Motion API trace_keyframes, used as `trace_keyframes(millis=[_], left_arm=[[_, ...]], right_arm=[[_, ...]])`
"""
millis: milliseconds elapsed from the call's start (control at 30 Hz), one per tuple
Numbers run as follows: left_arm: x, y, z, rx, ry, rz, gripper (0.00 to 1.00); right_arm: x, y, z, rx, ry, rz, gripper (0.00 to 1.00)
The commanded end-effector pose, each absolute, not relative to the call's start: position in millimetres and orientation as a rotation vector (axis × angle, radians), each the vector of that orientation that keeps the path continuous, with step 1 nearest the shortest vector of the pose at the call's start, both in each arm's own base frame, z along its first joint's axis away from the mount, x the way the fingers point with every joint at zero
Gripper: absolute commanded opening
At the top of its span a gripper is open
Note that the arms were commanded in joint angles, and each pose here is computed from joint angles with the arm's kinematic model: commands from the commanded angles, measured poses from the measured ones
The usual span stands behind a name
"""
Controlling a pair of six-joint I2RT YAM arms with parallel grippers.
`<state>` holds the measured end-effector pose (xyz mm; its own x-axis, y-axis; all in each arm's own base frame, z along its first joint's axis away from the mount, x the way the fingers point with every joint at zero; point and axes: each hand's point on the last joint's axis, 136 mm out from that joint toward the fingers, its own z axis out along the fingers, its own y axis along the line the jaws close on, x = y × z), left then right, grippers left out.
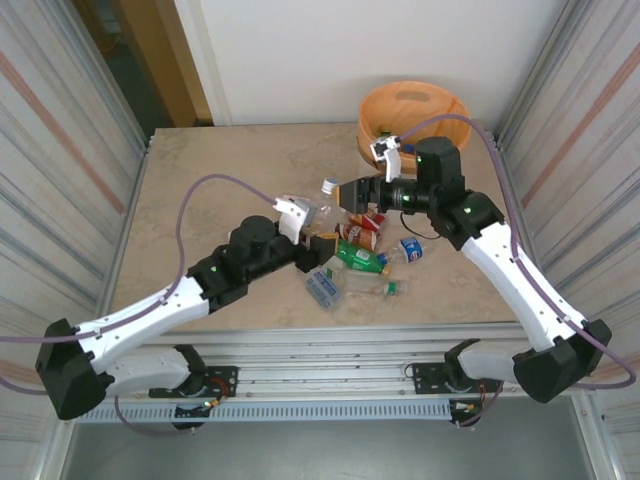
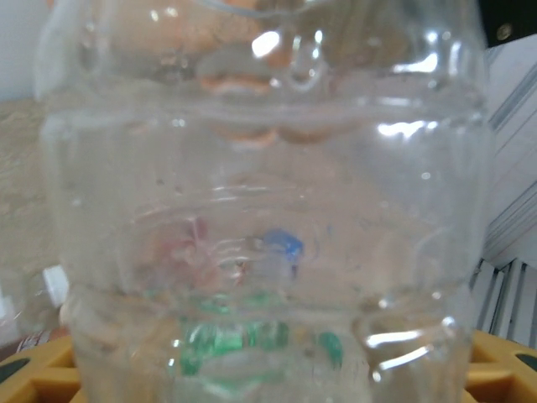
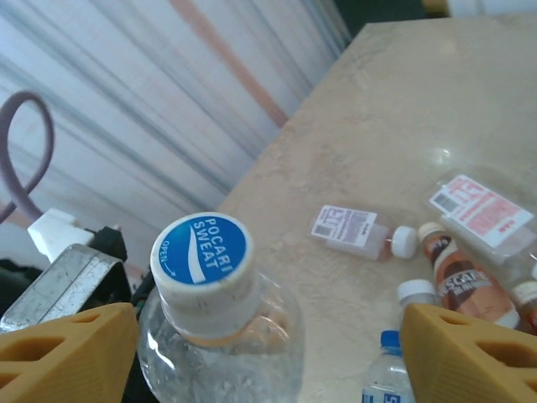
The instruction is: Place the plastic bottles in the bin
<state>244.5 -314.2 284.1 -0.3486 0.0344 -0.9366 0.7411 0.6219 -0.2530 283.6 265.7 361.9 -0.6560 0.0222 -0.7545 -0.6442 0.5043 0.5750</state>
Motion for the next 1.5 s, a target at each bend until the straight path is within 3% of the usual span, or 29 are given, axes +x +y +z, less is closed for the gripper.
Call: trace_keyframes(millis=[0, 200, 433, 500, 567, 633, 867, 1167, 1467], left_arm=[[243, -326, 322, 0.67, 1.657, -0.904, 0.45], [245, -333, 321, 0.678, 1.664, -0.913, 0.45], [250, -332, 322, 0.653, 1.671, -0.905, 0.46], [252, -329, 324, 0.634, 1.673, -0.901, 0.6], [252, -327, 326, 0.623, 1.673, -0.904, 0.83], [250, -323, 329, 0.614, 1.67, -0.905, 0.98], [241, -303, 336, 0.577, 1.66, -0.88, 0.99], [241, -271, 325, 0.468, 1.704, -0.8, 0.99], [246, -247, 312, 0.335, 1.76, -0.739, 0.99]], right_arm=[[281, 280, 370, -0.553, 1.984, 1.256, 0.74], [282, 293, 367, -0.578, 1.983, 1.294, 0.56], [286, 291, 369, -0.55, 1.988, 1.266, 0.22], [287, 289, 372, -0.54, 1.986, 1.247, 0.15], [290, 285, 375, -0.532, 1.989, 1.211, 0.13], [294, 280, 379, -0.522, 1.992, 1.159, 0.12], [329, 232, 422, -0.4, 1.934, 0.951, 0.08], [404, 128, 495, -0.118, 1.777, 0.664, 0.05], [493, 71, 471, 0.074, 1.843, 0.57, 0.04]])
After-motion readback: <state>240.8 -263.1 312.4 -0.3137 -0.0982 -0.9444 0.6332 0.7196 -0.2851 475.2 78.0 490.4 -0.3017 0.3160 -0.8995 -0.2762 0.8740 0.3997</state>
